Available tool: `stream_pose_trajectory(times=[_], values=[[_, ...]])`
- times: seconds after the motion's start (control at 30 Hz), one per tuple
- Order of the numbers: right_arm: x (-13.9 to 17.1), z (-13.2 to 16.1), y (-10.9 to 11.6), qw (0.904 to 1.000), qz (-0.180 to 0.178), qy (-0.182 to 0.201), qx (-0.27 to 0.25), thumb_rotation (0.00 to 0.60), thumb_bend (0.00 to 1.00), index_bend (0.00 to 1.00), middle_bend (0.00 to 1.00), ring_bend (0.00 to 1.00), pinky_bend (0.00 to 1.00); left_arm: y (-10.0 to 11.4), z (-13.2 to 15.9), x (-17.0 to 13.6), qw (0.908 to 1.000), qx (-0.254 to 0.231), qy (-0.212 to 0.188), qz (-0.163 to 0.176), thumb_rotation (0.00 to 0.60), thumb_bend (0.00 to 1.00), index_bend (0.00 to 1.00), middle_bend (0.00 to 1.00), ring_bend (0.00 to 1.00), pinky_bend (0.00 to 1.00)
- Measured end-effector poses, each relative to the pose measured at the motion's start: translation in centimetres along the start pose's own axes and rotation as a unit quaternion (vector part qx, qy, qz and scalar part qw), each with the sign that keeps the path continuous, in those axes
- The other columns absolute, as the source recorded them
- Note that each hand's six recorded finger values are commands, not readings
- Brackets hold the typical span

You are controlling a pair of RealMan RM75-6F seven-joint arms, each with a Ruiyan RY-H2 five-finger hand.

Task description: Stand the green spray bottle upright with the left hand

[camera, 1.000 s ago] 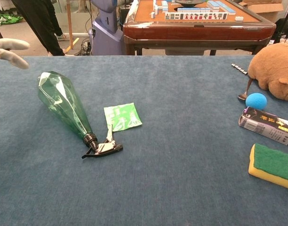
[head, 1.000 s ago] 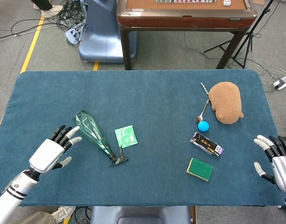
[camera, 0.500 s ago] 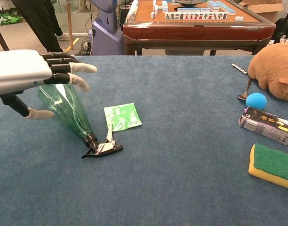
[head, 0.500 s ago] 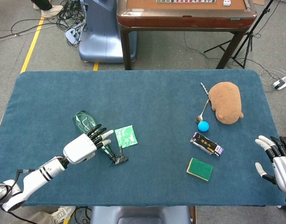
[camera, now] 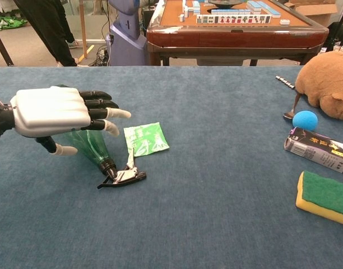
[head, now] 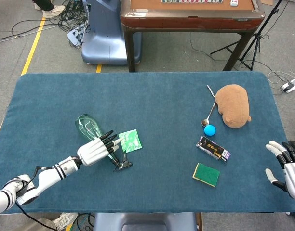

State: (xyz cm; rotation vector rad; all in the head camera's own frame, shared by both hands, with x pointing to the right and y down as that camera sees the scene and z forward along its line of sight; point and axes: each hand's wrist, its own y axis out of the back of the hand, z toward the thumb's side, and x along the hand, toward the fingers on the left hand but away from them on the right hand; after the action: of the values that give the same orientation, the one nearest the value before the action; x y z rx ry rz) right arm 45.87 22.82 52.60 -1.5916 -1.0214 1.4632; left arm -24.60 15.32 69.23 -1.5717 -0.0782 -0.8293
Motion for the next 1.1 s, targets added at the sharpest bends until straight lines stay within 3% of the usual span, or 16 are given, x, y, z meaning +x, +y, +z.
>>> stream_pose_trajectory(times=[0.47, 0.67, 0.97, 1.1], values=[[0.4, -0.3, 0.1, 1.0, -0.002, -0.005, 0.0, 0.6, 0.33, 0.21, 0.17, 0.07, 0.06, -1.2, 0.1, 1.2, 0.9997, 0.022, -0.007, -0.011, 0.6, 0.31, 0.24, 0.07, 0.0, 0.0], [0.5, -0.3, 0.1, 1.0, -0.001, -0.005, -0.002, 0.6, 0.33, 0.22, 0.17, 0.07, 0.06, -1.7, 0.6, 1.6, 0.9997, 0.019, -0.009, -0.011, 0.6, 0.31, 0.39, 0.25, 0.03, 0.0], [0.8, -0.4, 0.5, 0.9999, -0.008, -0.006, -0.002, 0.6, 0.33, 0.21, 0.17, 0.07, 0.06, 0.0, -0.4, 1.8, 0.9987, -0.014, 0.006, 0.049, 0.6, 0.31, 0.54, 0.43, 0.17, 0.1], [1.0, -0.4, 0.6, 0.9999, -0.01, -0.005, -0.005, 0.6, 0.33, 0.21, 0.17, 0.07, 0.06, 0.9, -1.0, 1.7, 0.9946, -0.07, 0.023, 0.073, 0.6, 0.31, 0.58, 0.47, 0.22, 0.15]])
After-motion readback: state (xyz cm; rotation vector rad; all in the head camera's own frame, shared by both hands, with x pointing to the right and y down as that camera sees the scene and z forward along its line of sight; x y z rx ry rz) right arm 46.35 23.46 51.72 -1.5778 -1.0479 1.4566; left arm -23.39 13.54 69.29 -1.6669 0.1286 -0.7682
